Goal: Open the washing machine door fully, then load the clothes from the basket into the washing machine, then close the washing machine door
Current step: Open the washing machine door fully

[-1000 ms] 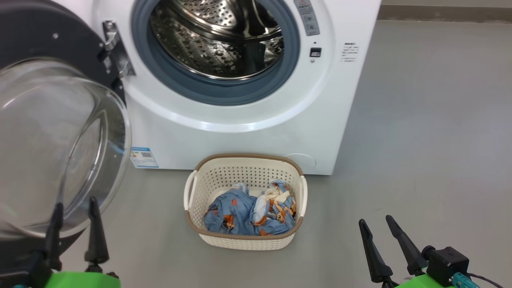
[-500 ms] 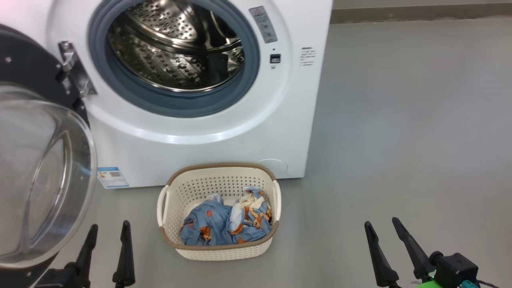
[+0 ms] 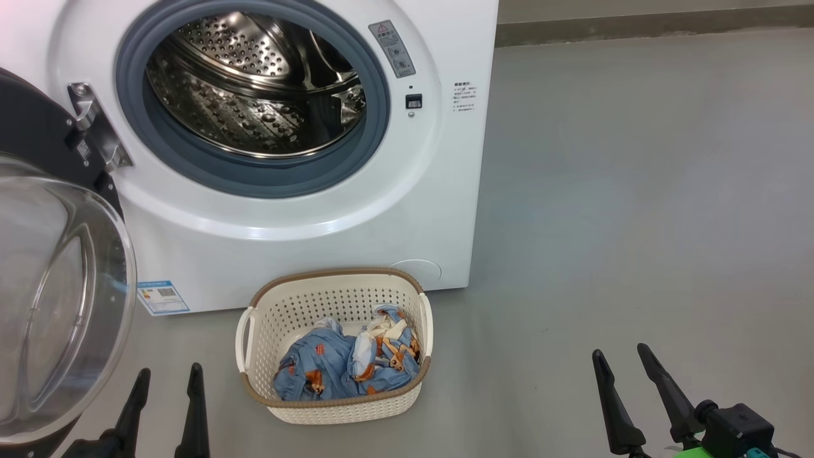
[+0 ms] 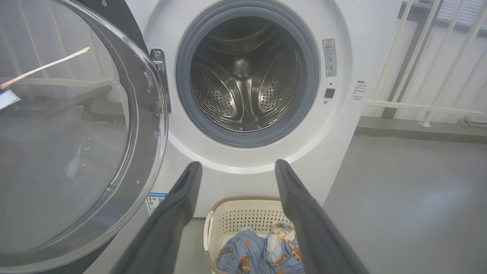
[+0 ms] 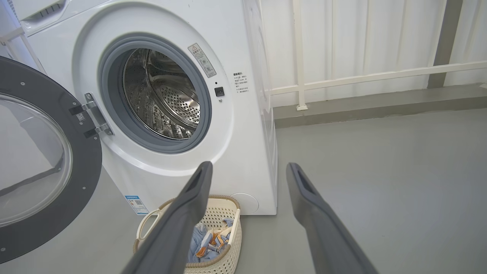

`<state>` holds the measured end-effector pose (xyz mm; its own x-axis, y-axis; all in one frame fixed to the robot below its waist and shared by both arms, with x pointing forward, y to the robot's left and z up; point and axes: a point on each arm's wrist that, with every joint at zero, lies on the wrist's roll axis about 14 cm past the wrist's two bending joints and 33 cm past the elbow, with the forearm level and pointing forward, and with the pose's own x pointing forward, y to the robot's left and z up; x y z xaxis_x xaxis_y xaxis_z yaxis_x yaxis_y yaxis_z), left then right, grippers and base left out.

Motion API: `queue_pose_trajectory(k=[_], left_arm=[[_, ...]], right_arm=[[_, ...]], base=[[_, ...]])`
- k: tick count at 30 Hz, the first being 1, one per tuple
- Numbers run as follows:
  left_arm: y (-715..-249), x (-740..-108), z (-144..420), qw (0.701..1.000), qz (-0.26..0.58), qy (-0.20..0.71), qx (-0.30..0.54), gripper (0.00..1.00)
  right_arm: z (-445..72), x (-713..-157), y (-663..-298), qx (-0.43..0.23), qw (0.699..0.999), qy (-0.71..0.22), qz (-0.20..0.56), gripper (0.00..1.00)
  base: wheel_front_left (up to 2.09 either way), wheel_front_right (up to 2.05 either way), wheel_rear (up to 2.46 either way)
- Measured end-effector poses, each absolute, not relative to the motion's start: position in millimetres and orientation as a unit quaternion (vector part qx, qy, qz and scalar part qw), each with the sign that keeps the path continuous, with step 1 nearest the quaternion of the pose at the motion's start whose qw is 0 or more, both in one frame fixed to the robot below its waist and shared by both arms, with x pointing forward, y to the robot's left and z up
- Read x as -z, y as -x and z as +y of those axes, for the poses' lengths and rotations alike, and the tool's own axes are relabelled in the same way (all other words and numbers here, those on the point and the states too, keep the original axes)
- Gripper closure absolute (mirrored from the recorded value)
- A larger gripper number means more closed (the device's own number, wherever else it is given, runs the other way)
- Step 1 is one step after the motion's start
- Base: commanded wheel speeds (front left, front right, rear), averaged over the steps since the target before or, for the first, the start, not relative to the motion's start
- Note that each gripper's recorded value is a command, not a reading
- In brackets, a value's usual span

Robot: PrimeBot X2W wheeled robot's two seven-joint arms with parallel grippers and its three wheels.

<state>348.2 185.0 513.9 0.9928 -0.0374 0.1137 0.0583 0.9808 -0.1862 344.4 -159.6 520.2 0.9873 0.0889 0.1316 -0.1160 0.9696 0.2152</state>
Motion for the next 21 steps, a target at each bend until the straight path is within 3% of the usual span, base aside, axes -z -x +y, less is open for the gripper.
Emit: queue_pose_trajectory(k=[21], left_arm=[[-345.0, -513.6, 194.4, 0.993, -0.057, 0.102, 0.003, 0.0]], right_arm=[[-162.6, -512.5, -345.7, -0.047, 0.992, -0.102, -0.049, 0.0]], base=[[0.0, 0.0, 0.0]])
